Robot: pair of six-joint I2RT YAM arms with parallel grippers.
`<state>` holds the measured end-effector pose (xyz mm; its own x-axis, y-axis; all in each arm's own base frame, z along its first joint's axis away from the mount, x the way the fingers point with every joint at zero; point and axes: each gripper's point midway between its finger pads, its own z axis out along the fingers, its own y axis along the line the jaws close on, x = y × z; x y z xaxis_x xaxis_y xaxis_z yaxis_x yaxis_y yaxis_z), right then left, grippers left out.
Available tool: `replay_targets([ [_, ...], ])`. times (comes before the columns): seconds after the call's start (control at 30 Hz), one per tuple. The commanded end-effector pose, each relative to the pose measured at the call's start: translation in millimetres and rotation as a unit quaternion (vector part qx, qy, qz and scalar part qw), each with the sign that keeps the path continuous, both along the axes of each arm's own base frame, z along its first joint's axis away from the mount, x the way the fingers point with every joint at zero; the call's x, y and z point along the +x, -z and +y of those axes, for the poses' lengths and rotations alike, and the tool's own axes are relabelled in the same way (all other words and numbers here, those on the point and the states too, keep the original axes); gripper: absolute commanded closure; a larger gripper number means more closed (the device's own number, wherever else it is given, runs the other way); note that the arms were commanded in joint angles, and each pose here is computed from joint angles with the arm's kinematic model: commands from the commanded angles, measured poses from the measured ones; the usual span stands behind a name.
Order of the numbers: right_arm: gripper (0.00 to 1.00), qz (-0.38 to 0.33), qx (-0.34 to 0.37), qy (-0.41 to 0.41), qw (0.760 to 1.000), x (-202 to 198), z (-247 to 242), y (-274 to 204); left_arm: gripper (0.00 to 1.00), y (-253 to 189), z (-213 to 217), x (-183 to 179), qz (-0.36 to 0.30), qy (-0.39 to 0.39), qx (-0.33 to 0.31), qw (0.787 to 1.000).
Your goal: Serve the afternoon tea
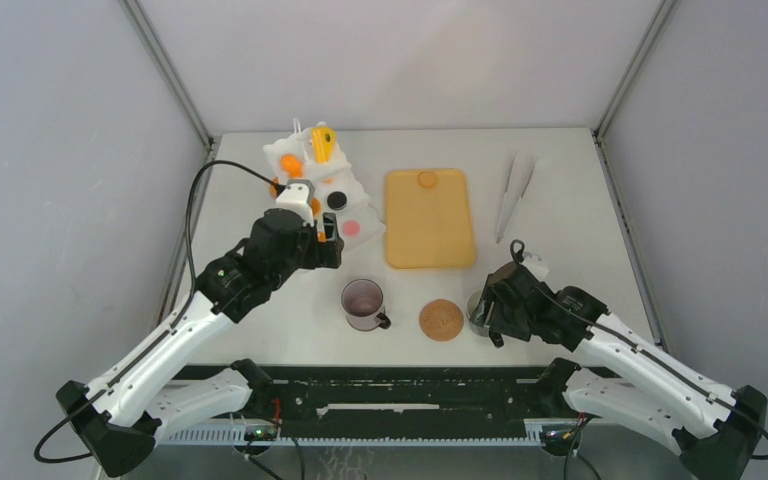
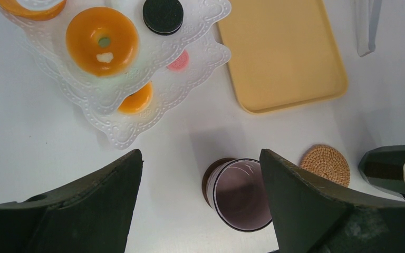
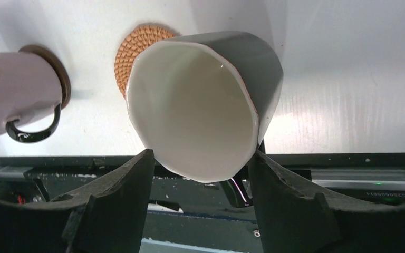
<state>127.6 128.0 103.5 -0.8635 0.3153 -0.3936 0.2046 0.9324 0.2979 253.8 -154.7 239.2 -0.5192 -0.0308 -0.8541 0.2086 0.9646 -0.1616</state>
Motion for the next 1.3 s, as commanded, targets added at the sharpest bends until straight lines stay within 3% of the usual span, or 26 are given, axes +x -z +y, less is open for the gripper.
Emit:
replay_targets([
  [0.0, 0.27, -0.027, -0.042, 0.052, 0.997, 10, -24, -6, 0.14, -8, -1, 3, -0.020, 0.001, -0.014, 1.000],
  [0.17, 0.24, -0.049, -0.019, 0.077, 0.996, 12, -32, -15, 0.14, -7, 0, 3, -0.020, 0.000, -0.012, 1.000],
  [0.53, 0.23, -0.034, -0.005, 0.037, 0.999, -5, -24, -15, 0.14, -8, -6, 3, -0.017, 0.007, -0.021, 1.000],
  [0.9, 0.27, -0.005, -0.073, -0.014, 0.997, -8, -11, 7, 0.14, -5, -4, 1, -0.014, 0.004, -0.024, 1.000],
  [1.07, 0.36, -0.007, -0.098, -0.023, 0.995, 0, -7, 15, 0.14, -4, -2, 0, -0.013, 0.001, -0.021, 1.000],
  [1.27, 0.66, -0.015, -0.106, -0.027, 0.994, 7, -4, 17, 0.14, -4, -3, 1, -0.012, 0.001, -0.020, 1.000],
])
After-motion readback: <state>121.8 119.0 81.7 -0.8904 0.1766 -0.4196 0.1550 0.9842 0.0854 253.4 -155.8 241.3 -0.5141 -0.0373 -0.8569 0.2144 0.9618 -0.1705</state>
